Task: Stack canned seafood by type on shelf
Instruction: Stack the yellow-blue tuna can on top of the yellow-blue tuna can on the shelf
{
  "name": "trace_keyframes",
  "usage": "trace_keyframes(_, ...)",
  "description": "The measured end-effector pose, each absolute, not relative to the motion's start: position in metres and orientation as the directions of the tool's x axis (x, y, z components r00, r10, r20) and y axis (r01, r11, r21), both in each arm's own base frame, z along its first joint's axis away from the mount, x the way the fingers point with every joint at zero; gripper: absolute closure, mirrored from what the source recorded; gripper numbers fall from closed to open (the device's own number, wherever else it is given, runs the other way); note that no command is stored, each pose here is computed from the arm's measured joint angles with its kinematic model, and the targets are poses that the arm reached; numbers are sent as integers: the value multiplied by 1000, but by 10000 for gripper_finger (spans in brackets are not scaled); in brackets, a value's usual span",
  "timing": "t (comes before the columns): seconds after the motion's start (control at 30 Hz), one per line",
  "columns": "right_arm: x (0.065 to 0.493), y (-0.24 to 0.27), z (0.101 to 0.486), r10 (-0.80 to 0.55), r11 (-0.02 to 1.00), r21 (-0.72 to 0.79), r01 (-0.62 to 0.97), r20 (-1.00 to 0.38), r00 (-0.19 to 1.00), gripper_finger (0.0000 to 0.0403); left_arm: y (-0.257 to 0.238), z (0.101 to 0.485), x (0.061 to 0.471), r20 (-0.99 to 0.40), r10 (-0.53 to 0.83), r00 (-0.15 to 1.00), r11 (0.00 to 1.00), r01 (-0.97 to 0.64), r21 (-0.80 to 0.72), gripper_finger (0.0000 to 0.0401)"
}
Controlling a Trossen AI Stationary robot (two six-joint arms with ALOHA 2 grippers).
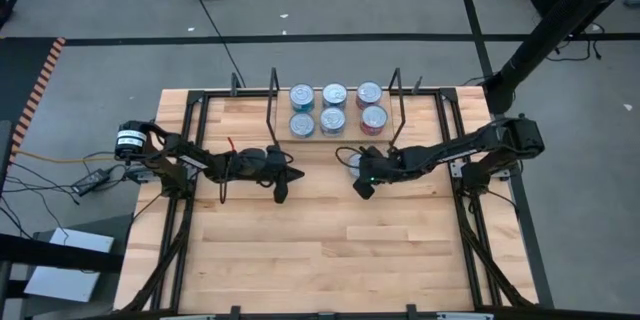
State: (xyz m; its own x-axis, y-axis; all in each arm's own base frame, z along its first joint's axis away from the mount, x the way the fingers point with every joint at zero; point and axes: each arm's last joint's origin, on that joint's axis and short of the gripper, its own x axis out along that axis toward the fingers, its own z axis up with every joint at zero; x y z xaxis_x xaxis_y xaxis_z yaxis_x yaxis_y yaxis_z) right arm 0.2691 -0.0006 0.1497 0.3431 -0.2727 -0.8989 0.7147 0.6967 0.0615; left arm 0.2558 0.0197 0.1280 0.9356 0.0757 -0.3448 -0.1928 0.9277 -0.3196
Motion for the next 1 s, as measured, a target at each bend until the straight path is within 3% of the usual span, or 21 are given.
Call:
trace_keyframes(0.37,284,41,159,33,752,383,536,-834,550,402,19,132,258,-316,74,946,927,-182,-327,397)
trace_keyframes(0.7,283,77,199,77,762,444,472,-785,615,402,10,141,301,-277,-13,961,906,-106,-409,398)
trace_keyframes(1.0,257,107,200,119,860,359,364,-833,540,402,1,122,359,-293,-39,955,975,-27,-218,398)
